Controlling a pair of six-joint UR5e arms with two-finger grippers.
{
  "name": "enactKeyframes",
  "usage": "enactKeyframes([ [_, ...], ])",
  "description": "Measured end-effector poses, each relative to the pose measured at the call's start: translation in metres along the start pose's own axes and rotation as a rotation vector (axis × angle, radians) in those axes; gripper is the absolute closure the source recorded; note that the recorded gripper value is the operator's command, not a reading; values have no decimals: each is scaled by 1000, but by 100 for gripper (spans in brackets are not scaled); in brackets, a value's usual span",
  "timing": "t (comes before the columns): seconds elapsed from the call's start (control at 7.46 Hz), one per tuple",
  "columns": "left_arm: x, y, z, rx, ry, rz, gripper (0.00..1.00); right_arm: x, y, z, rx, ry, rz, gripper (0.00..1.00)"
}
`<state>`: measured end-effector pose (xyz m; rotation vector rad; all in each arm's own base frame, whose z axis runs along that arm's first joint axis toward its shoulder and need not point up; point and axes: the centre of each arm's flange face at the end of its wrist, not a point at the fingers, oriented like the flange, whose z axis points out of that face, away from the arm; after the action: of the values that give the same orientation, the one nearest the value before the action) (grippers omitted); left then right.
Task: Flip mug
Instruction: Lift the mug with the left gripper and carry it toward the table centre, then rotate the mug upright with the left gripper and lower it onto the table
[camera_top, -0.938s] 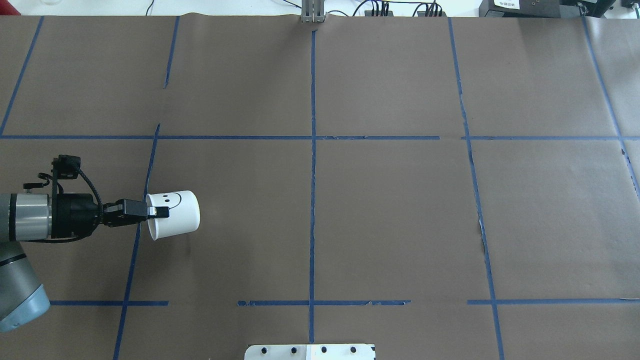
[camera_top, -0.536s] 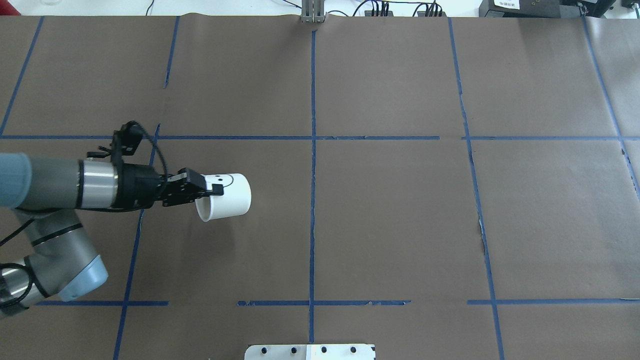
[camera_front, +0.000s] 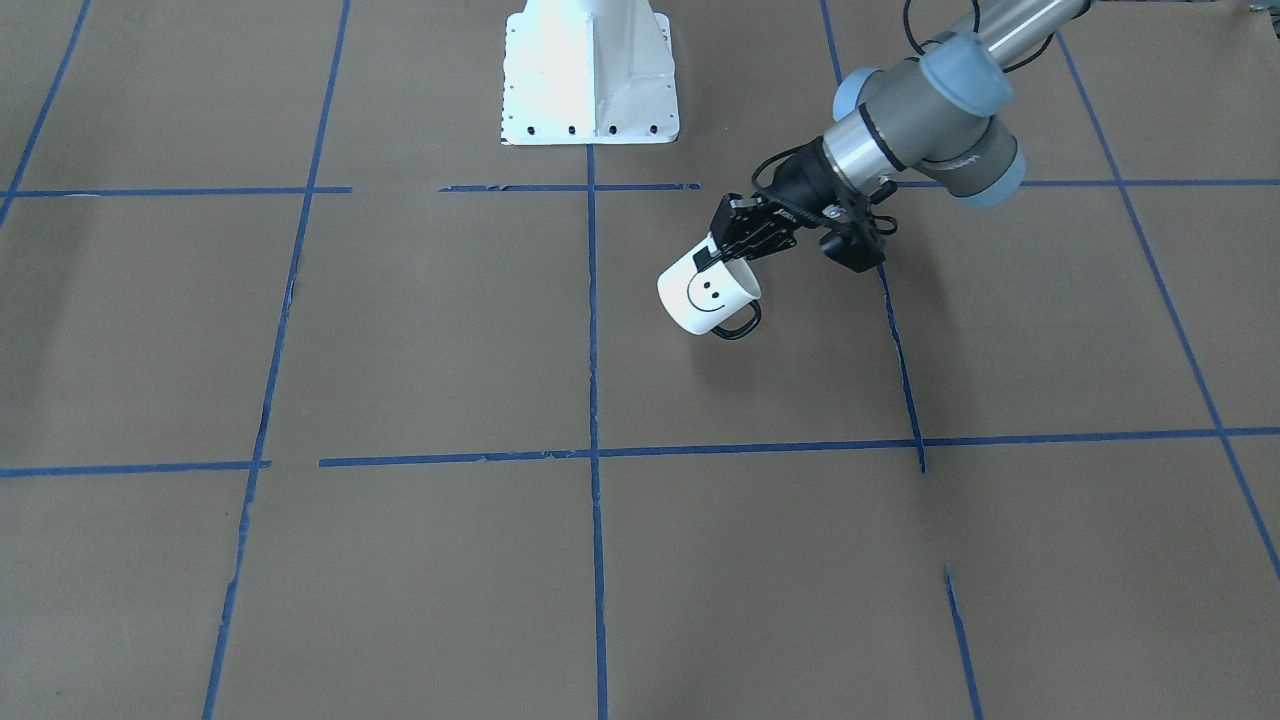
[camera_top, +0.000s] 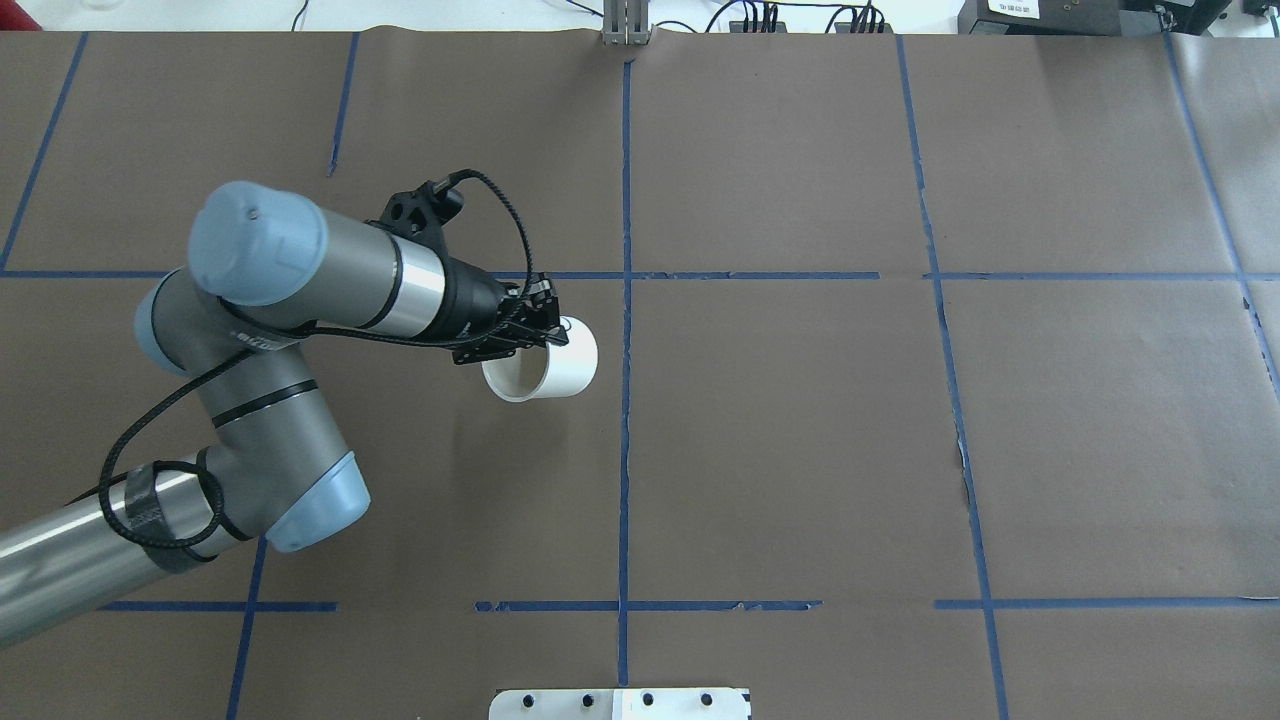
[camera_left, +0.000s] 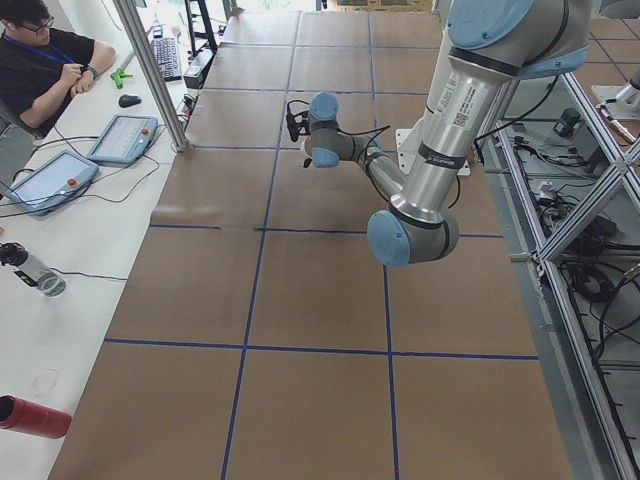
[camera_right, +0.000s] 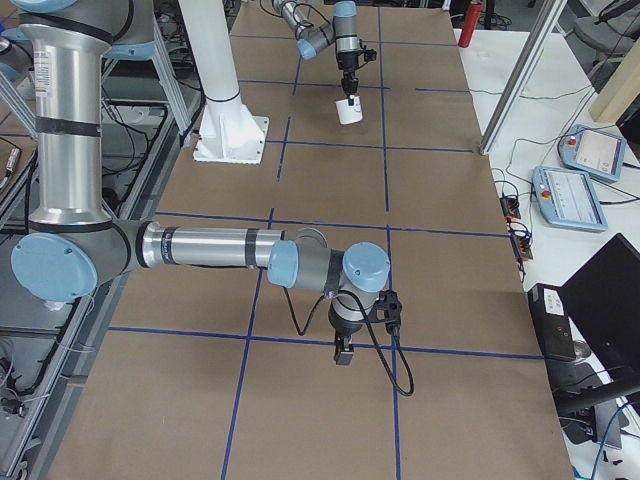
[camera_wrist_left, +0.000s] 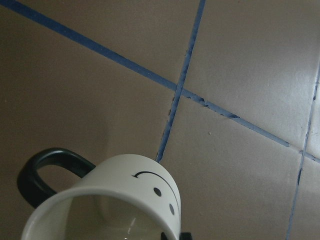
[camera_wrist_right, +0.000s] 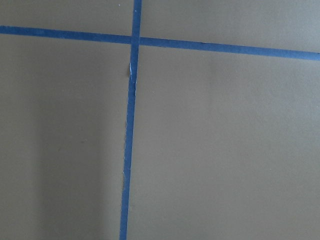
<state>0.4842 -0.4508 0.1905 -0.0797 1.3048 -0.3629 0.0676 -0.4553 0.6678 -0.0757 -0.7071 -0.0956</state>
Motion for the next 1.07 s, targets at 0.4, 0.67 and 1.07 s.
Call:
enactKeyframes([
  [0.4,95,13,25,25,-267,-72,100,0,0,0,0,0,0,0],
  [0.67,122,11,53,15,-373,-54,100,0,0,0,1,0,-1,0],
  [1.07,116,28,80,-134,-460,44,100,0,0,0,0,0,0,0],
])
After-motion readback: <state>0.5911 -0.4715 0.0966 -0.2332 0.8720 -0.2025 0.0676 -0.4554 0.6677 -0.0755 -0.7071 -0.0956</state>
